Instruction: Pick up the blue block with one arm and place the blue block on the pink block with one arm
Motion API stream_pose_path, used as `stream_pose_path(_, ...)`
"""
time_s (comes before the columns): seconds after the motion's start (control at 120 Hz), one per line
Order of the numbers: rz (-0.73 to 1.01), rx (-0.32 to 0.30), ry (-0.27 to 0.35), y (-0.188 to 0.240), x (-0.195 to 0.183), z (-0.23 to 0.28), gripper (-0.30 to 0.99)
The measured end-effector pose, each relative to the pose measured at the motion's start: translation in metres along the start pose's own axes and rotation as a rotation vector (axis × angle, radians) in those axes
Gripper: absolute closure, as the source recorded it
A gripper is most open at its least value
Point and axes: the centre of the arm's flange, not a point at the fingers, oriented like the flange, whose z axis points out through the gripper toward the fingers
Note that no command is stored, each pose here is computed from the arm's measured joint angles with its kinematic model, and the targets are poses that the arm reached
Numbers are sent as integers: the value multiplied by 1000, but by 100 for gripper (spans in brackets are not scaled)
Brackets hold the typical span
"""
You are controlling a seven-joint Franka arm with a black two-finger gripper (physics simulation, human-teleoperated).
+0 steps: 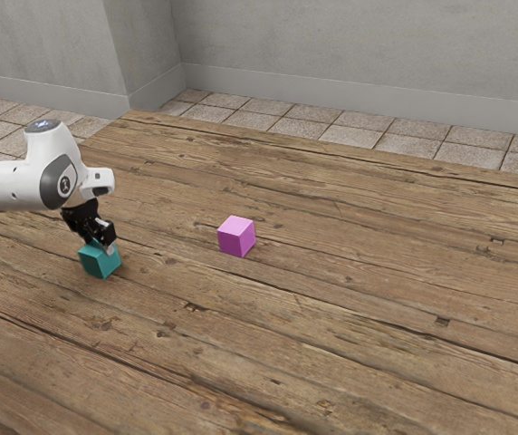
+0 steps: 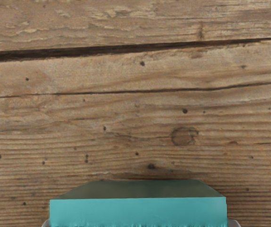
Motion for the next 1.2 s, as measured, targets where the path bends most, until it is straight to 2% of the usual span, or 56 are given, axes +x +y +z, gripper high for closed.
stream_pose_path(0.3,-9,25,14,4,5,-24,57)
stream_pose_path(0.433,-5,42,39,20,15,-52,68)
stream_pose_path(0.567,16,47,61,50,28,-75,62)
stream_pose_path(1.05,105,34,130,145,84,-138,64)
stream_pose_path(1.2,122,25,136,162,100,-144,64)
